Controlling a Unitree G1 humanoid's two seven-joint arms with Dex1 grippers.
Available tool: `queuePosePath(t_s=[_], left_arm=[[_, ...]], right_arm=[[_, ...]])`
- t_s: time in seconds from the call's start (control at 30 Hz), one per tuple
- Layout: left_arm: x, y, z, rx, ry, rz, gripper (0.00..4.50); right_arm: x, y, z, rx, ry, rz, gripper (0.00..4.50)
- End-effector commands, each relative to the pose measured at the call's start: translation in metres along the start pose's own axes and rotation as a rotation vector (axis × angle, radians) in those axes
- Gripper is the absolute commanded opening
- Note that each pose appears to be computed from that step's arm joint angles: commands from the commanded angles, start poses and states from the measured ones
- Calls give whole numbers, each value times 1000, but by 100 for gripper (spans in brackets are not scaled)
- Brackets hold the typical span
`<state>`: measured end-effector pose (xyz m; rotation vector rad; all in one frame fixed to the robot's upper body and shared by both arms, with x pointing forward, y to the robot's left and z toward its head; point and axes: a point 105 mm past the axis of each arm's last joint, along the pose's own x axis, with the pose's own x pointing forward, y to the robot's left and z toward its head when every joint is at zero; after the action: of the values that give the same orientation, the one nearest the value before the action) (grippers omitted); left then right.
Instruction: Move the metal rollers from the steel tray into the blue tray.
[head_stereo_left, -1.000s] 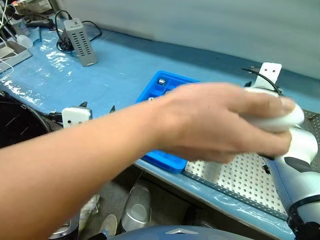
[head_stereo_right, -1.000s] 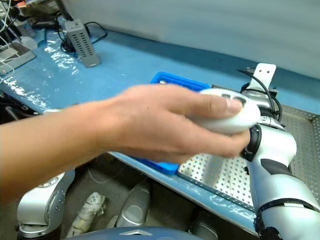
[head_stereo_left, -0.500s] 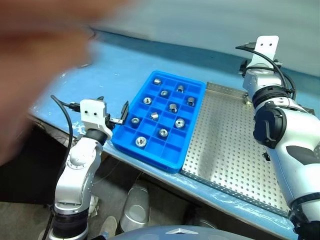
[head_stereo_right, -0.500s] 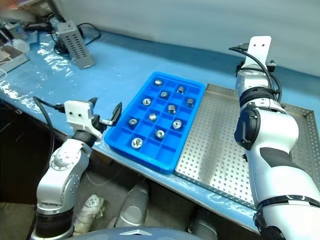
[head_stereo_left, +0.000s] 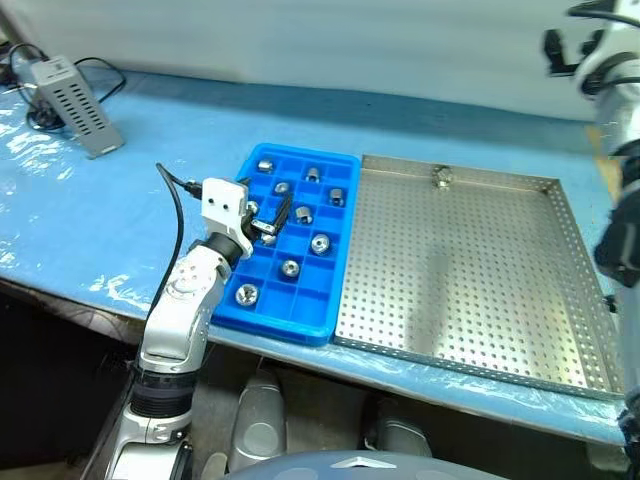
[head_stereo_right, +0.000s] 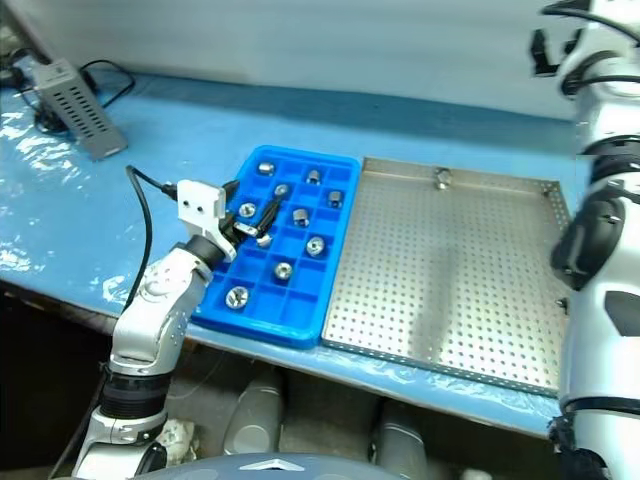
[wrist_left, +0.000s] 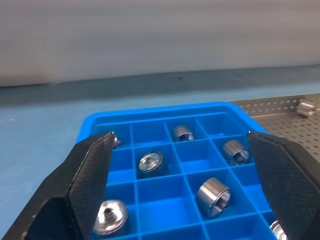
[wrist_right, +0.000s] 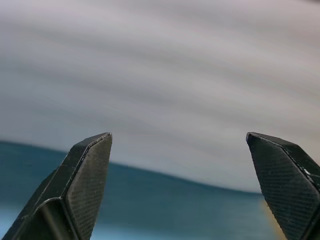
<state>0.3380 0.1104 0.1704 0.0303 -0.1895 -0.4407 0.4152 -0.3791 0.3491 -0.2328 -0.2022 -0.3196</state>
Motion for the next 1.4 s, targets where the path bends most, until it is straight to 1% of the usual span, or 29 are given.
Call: queuePosePath(t_s=[0.03, 0.07, 0.1, 0.17, 0.2, 0.27, 0.33, 0.47, 0.57, 0.63, 0.73, 0.83, 0.87, 0.93, 0.97, 1.07, 1.13, 1.27, 1.33, 1.4], left_arm=[[6, -3, 17, 15, -73, -32, 450], [7, -3, 18, 17, -78, -33, 450], [7, -1, 20, 22, -83, -31, 450], [4, 5, 23, 28, -94, -10, 450], [0, 10, 24, 35, -94, 10, 450], [-8, 19, 23, 50, -84, 52, 450], [-16, 24, 23, 54, -80, 83, 450], [-30, 27, 18, 57, -57, 121, 450], [-32, 28, 18, 56, -54, 129, 450], [-31, 29, 18, 58, -56, 135, 450], [-29, 33, 17, 57, -58, 142, 450], [-26, 33, 15, 62, -56, 135, 450], [-25, 33, 16, 63, -60, 134, 450], [-23, 35, 18, 63, -72, 142, 450], [-22, 36, 19, 61, -77, 147, 450], [-20, 35, 17, 57, -77, 143, 450], [-19, 33, 16, 57, -76, 136, 450], [-17, 35, 18, 62, -86, 143, 450], [-16, 36, 20, 65, -92, 147, 450], [-18, 37, 21, 66, -95, 151, 450]], right_arm=[[-17, -43, -51, 95, 136, -159, 446], [-21, -48, -62, 109, 169, -180, 446], [-23, -44, -75, 83, 218, -161, 446], [-25, -21, -102, 89, 309, -45, 446], [-27, -13, -112, 70, 346, -17, 446], [-29, -4, -123, 70, 379, 14, 446], [-28, -2, -123, 66, 378, 23, 446], [-27, 5, -115, 45, 363, 113, 446], [-24, -2, -103, 27, 325, 101, 446], [-25, -16, -97, 17, 306, 39, 446], [-30, -47, -93, -2, 299, -104, 446], [-34, -61, -92, -169, 330, -157, 446], [-30, -55, -84, -154, 304, -129, 446], [-19, -30, -64, -35, 231, -17, 446], [-14, -13, -57, -38, 217, 55, 446], [-5, 31, -48, -43, 198, 212, 446], [0, 63, -42, 14, 181, 279, 446], [5, 111, -43, 148, 203, 312, 446], [5, 129, -50, 229, 229, 291, 446], [5, 141, -57, 243, 253, 239, 446]])
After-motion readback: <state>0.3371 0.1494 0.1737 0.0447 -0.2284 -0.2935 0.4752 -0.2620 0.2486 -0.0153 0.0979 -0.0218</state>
